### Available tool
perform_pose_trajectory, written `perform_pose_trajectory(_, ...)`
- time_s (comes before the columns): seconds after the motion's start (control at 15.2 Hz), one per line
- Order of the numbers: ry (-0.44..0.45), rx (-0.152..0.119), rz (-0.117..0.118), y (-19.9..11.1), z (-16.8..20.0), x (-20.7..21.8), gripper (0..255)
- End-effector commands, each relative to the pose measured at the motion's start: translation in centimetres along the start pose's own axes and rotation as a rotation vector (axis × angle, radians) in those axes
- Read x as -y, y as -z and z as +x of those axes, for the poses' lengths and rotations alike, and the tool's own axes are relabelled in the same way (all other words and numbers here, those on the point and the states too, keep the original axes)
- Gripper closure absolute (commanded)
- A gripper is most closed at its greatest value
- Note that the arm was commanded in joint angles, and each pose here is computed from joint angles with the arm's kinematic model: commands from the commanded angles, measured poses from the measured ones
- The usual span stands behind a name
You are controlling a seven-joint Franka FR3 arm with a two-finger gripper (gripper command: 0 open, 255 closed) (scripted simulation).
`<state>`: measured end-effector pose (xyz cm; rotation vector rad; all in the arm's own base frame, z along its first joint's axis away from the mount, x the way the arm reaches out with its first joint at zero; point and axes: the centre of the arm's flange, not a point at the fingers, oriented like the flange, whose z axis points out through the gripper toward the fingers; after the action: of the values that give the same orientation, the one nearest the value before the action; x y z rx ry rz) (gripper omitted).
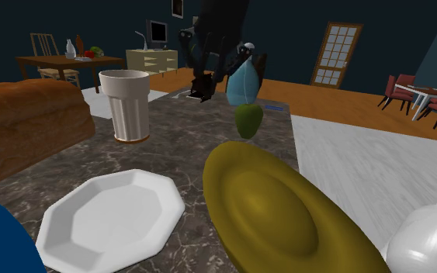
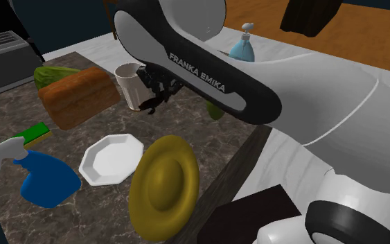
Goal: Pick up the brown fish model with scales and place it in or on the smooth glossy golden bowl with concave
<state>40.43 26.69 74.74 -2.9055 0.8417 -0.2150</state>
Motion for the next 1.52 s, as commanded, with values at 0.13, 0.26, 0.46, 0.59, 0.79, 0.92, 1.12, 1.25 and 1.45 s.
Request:
perform_pose_trajectory(0.13, 0.001, 0.0, 0.0, 0.9, -4.3, -1.5, 255)
perform_pose_trajectory(0.26, 0.001, 0.0, 0.0, 1.3, -6.8, -2.3, 255)
perform_pose_trajectory(0.46, 0.001, 0.0, 0.0, 1.8, -10.5, -3.6, 255)
perform_pose_trajectory(0.59, 0.001, 0.0, 0.0, 2.2, -13.0, -4.4, 255)
perform_pose_trajectory(0.79, 0.001, 0.0, 0.0, 2.7, -16.7, -5.7, 255)
perform_pose_trajectory(0.92, 0.001, 0.0, 0.0, 3.2, -19.8, -6.7, 255)
perform_pose_trajectory(1.12, 0.001, 0.0, 0.0, 1.6, -20.0, -7.0, 255)
perform_pose_trajectory(1.25, 0.001, 0.0, 0.0, 0.6, -20.1, -7.1, 255)
perform_pose_trajectory(1.45, 0.001, 0.0, 0.0, -1.0, -20.3, -7.3, 255)
